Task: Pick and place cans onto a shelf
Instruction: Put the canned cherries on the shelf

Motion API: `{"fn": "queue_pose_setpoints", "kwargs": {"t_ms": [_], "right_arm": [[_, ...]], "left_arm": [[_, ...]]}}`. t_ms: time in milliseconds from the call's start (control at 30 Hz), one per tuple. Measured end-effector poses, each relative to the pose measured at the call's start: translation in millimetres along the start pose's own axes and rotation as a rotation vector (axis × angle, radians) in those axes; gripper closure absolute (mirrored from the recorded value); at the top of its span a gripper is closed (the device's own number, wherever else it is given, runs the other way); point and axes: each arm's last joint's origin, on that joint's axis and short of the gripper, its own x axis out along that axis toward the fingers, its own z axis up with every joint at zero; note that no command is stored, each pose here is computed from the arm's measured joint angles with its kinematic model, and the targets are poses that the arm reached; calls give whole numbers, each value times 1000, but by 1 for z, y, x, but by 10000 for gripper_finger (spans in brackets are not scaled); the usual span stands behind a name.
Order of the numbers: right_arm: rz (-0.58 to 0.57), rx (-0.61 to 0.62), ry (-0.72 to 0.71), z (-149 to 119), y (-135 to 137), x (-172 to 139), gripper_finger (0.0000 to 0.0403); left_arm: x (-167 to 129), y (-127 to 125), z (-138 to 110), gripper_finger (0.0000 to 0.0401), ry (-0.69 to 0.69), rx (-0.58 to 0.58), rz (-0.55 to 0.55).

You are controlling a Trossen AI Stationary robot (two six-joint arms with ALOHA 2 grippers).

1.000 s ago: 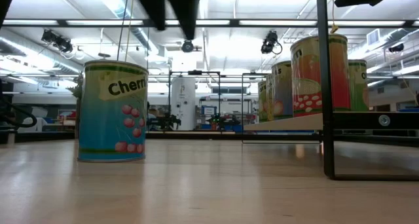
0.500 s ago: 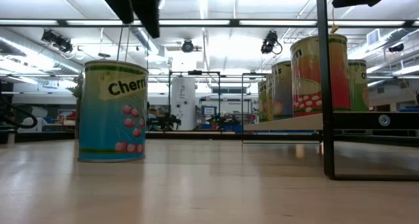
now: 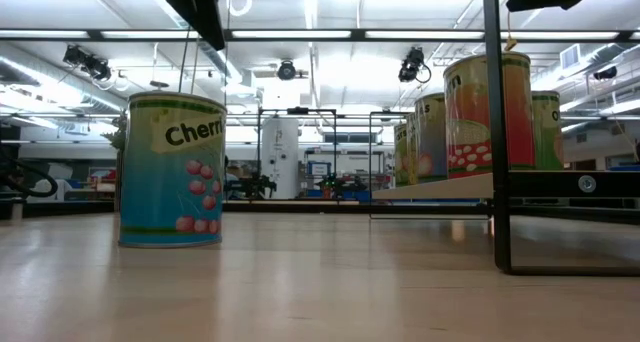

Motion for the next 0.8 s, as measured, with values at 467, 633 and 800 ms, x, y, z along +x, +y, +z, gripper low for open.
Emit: {"fn": "queue_pose_setpoints", "kwargs": {"t_ms": [467,633,800], "right_arm": [[2,0,1,0,0,0,32],[3,1,1,0,0,0,32],[3,1,1,0,0,0,32]], "left_arm": [[1,0,0,12,16,-3,-29],[1,-1,0,12,17,-2,-29],[1,0,-1,12,19,-1,-28]]}}
